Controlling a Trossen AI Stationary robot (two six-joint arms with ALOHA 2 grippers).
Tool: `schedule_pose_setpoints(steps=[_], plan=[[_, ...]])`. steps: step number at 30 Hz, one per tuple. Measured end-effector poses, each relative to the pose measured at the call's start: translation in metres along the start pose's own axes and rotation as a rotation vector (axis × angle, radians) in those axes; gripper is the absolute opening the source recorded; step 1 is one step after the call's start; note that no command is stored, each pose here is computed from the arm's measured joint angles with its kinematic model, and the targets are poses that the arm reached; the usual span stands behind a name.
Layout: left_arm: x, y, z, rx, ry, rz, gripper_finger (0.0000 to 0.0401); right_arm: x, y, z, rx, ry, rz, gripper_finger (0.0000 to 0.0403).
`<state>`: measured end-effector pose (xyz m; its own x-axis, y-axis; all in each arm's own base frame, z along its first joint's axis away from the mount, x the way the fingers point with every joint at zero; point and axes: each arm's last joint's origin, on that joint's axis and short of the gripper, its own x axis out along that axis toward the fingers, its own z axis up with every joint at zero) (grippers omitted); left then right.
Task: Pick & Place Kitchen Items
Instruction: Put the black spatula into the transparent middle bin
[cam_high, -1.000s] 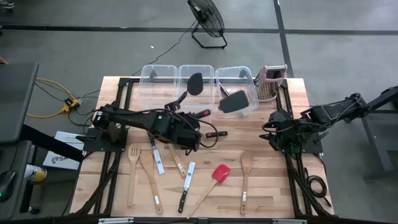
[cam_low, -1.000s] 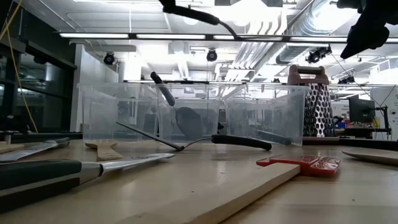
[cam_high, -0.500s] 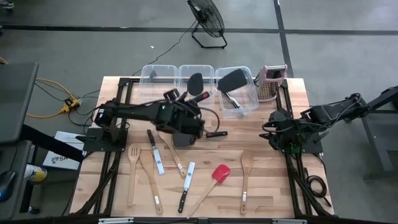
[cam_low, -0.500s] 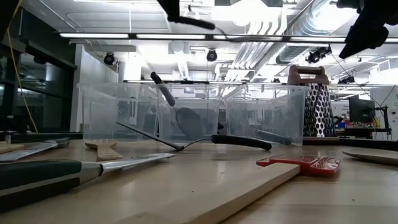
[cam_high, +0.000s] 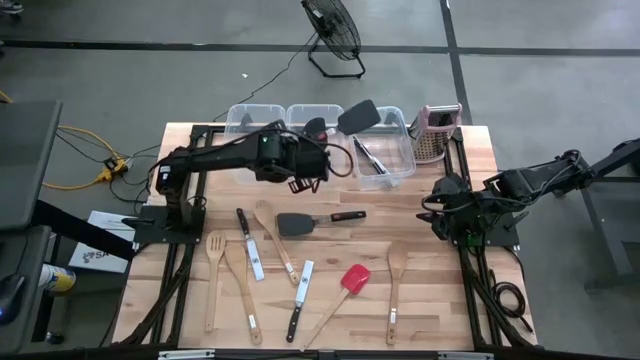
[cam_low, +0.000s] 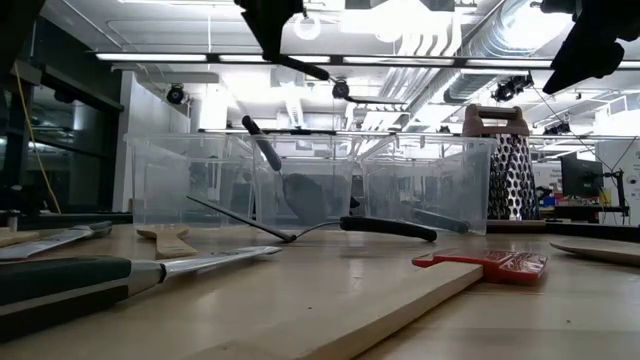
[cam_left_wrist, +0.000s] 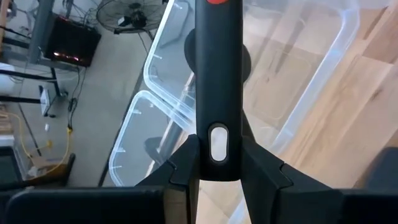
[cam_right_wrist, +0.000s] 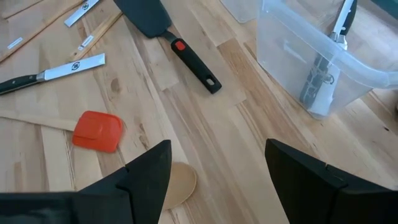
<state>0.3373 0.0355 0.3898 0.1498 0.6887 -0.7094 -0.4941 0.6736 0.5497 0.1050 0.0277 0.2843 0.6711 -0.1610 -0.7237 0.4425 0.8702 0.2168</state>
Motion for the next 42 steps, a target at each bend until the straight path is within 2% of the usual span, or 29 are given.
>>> schedule_pose_setpoints(steps=[4,12,20,29,34,42], plan=[[0.005,0.005,0.001,-0.001,0.017,-0.002,0.0082,0.000,0.000,0.000,0.006,-0.006,-0.006,0.0251],[0.014,0.016,0.003,0.103,0.031,0.050,0.0081,0.000,0.000,0.000,0.006,-0.014,-0.014,0.0251],[0.013,0.019,0.004,0.307,0.020,0.163,0.0081,0.000,0.000,0.000,0.006,-0.015,-0.015,0.0251],[0.018,0.030,0.006,0.405,0.040,0.316,0.0081,0.000,-0.001,0.001,0.009,-0.034,-0.035,0.0251],[0.024,0.041,0.008,0.498,0.084,0.422,0.0081,0.000,-0.001,0.001,0.016,-0.041,-0.042,0.0251],[0.028,0.044,0.008,0.671,0.133,0.394,0.0081,0.000,-0.002,0.002,0.016,-0.069,-0.070,0.0251]])
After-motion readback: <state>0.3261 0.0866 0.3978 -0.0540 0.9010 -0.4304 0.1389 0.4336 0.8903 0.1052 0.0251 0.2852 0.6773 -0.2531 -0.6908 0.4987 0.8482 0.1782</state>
